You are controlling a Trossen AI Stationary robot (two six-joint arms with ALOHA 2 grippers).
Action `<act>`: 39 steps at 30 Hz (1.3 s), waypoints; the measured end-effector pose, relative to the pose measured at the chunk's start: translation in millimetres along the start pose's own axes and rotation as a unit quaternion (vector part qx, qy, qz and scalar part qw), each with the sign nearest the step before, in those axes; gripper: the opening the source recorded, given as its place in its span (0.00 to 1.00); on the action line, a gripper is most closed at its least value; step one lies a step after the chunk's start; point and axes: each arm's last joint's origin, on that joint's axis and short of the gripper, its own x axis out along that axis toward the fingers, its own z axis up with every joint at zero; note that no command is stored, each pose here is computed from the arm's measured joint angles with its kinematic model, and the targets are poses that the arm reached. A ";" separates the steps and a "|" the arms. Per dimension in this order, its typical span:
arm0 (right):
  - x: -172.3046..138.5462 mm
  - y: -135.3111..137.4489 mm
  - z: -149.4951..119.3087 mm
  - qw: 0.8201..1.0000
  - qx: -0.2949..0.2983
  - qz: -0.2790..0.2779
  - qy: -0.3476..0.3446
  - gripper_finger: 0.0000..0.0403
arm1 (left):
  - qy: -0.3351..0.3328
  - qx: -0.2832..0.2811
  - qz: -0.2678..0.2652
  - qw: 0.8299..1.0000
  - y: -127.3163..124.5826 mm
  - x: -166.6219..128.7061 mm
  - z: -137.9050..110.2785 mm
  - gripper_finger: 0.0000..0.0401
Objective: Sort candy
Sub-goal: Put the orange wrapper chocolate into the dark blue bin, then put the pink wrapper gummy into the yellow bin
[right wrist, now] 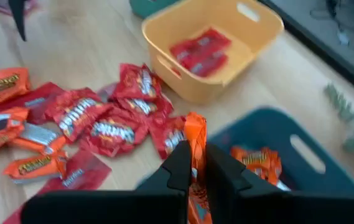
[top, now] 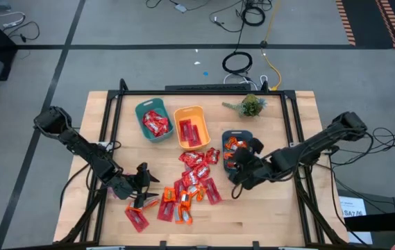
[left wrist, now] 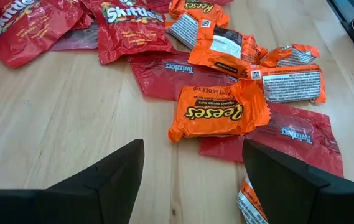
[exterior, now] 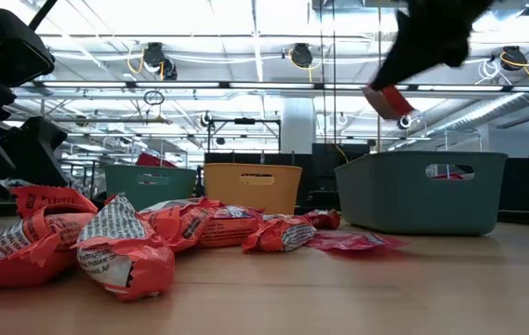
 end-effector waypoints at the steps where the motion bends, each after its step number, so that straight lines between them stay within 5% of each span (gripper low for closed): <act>1: 0.7 -3.7 -5.5 1.000 0.009 -0.001 0.002 0.05 | 0.000 0.000 0.000 1.000 0.0 0.0 0.0 0.70; 8: 10.1 -17.7 -32.8 0.998 0.066 0.017 -0.007 0.07 | 0.000 0.000 0.000 1.000 0.0 0.0 0.0 0.70; 28: 11.8 -18.8 -35.0 0.999 0.036 0.014 -0.008 0.34 | -0.008 -0.006 -0.006 1.000 -1.2 0.0 1.8 0.70; 39: 9.3 -15.5 -36.3 0.999 0.035 0.025 -0.010 0.37 | -0.040 -0.025 -0.027 0.999 -5.4 -0.5 8.4 0.70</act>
